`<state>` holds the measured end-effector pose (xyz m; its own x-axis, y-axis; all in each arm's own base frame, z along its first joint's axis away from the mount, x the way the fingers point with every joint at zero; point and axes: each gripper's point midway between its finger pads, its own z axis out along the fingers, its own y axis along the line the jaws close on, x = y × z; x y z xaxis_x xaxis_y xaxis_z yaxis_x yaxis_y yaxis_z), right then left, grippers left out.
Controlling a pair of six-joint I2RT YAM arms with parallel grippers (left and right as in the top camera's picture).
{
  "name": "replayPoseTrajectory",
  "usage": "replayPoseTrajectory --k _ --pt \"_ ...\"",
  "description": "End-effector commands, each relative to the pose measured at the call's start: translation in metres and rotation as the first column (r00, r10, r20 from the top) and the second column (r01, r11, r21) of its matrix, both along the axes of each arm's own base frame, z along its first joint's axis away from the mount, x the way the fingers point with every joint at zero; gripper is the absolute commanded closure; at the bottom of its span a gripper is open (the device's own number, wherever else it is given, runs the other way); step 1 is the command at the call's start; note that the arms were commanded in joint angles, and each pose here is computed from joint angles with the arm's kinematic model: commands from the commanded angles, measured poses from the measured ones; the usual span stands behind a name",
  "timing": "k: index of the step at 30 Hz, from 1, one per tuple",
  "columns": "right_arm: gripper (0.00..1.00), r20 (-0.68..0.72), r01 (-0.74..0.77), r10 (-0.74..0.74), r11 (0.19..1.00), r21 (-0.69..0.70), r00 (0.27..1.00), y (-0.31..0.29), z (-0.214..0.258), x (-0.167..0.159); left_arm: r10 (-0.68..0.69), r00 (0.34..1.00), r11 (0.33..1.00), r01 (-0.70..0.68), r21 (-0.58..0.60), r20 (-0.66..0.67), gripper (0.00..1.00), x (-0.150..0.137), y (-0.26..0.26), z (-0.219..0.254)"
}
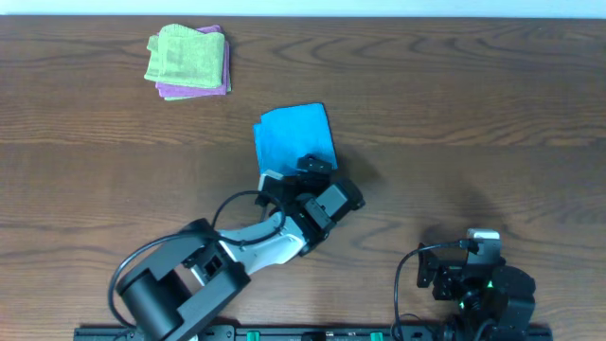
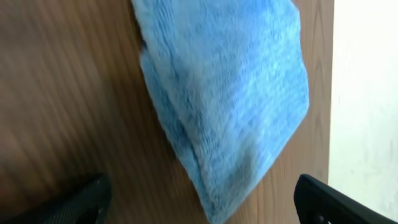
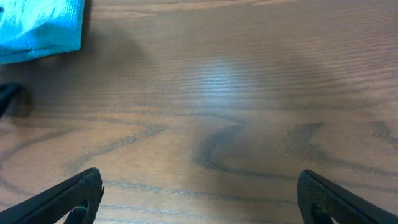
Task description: Fold the cloth
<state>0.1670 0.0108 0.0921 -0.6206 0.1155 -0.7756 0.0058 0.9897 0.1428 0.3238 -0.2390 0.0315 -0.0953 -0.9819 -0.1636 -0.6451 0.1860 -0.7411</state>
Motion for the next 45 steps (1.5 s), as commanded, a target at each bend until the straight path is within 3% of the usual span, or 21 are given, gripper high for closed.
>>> replayPoseTrajectory --k 1,15,24,26,28,30,31,32,33,36,37,45 --pt "0.01 0.002 0.013 -0.013 1.000 0.004 1.000 -0.001 -0.001 0.000 0.064 0.998 0.998 -0.063 -0.031 0.003 0.05 0.001 0.012 0.005" --pt "0.01 0.003 0.013 -0.013 1.000 0.004 1.000 -0.001 -0.001 0.000 0.057 0.982 0.991 -0.077 -0.105 -0.180 0.05 0.008 0.025 -0.033" --pt "0.01 0.002 0.013 -0.013 1.000 0.004 1.000 -0.001 -0.001 0.000 0.095 0.988 0.985 -0.111 -0.129 -0.123 0.02 0.028 0.027 -0.043" --pt "0.01 0.002 0.013 -0.013 1.000 0.004 1.000 -0.001 -0.001 0.000 0.101 0.987 0.985 -0.117 -0.130 -0.123 0.11 0.030 0.028 -0.047" --pt "0.01 0.003 0.013 -0.013 1.000 0.004 1.000 -0.001 -0.001 0.000 0.109 0.986 0.984 -0.125 -0.128 -0.124 0.27 0.034 0.029 -0.052" --pt "0.01 0.002 0.013 -0.013 1.000 0.004 1.000 -0.001 -0.001 0.000 0.117 0.985 0.983 -0.133 -0.128 -0.125 0.32 0.039 0.029 -0.055" --pt "0.01 0.002 0.013 -0.013 1.000 0.004 1.000 -0.001 -0.001 0.000 0.120 0.985 0.982 -0.136 -0.131 -0.123 0.44 0.042 0.028 -0.056" --pt "0.01 0.003 0.013 -0.013 1.000 0.004 1.000 -0.001 -0.001 0.000 0.123 0.985 0.981 -0.139 -0.134 -0.120 0.69 0.045 0.027 -0.056" --pt "0.01 0.003 0.013 -0.013 1.000 0.004 1.000 -0.001 -0.001 0.000 0.125 0.985 0.980 -0.141 -0.138 -0.115 0.81 0.048 0.026 -0.055" --pt "0.01 0.002 0.013 -0.013 1.000 0.004 1.000 -0.001 -0.001 0.000 0.132 0.985 0.979 -0.147 -0.141 -0.112 0.82 0.053 0.026 -0.055" --pt "0.01 0.002 0.013 -0.013 1.000 0.004 1.000 -0.001 -0.001 0.000 0.135 0.985 0.978 -0.150 -0.144 -0.110 0.94 0.055 0.026 -0.054" --pt "0.01 0.003 0.013 -0.013 1.000 0.004 1.000 -0.001 -0.001 0.000 0.144 0.988 0.968 -0.152 -0.198 -0.051 0.94 0.071 0.018 -0.034"
